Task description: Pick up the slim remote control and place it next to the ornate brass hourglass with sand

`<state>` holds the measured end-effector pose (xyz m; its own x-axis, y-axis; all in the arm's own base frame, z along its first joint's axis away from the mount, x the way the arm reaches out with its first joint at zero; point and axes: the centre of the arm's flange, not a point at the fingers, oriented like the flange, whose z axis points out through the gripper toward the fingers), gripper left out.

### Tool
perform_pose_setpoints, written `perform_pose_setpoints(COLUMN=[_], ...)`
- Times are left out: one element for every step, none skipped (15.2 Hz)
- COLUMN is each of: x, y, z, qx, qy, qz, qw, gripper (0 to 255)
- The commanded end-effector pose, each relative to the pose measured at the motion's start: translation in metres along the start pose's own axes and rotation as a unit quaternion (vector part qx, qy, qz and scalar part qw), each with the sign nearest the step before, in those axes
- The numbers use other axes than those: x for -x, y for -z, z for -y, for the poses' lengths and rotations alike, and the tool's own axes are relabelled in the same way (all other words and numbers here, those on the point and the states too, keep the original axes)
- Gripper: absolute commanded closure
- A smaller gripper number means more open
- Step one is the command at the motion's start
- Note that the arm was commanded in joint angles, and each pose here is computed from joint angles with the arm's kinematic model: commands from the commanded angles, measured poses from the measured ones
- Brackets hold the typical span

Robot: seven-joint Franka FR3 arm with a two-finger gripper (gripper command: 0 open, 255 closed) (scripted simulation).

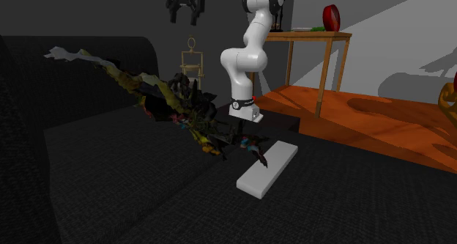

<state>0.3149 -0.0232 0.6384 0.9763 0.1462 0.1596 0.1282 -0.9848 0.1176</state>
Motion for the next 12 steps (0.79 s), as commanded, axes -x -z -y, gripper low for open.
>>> perform_pose_setpoints(x=[0.000,-0.002,-0.004,-0.005,-0.007,-0.009,-0.011,-0.013,-0.015,-0.017,-0.019,-0.021], y=[0.000,-0.006,-0.013,-0.019,-0.025,-0.031,-0.037,-0.043,-0.050,-0.056,-0.062,-0.068], z=[0.000,0.011,0.022,0.034,0.045,0.056,0.068,0.079,0.090,0.101,0.113,0.124], qx=[0.000,-0.001,-0.002,-0.003,-0.004,-0.005,-0.006,-0.007,-0.008,-0.009,-0.010,-0.011], qy=[0.000,-0.002,-0.004,-0.006,-0.009,-0.011,-0.013,-0.015,-0.017,-0.019,-0.022,-0.024], qz=[0.000,0.001,0.003,0.004,0.005,0.007,0.008,0.009,0.011,0.012,0.013,0.015], qw=[1.0000,1.0000,1.0000,1.0000,0.9999,0.9999,0.9999,0.9998,0.9998,0.9997,0.9996,0.9996], gripper=[0,0,0,0,0,0,0,0,0,0,0,0])
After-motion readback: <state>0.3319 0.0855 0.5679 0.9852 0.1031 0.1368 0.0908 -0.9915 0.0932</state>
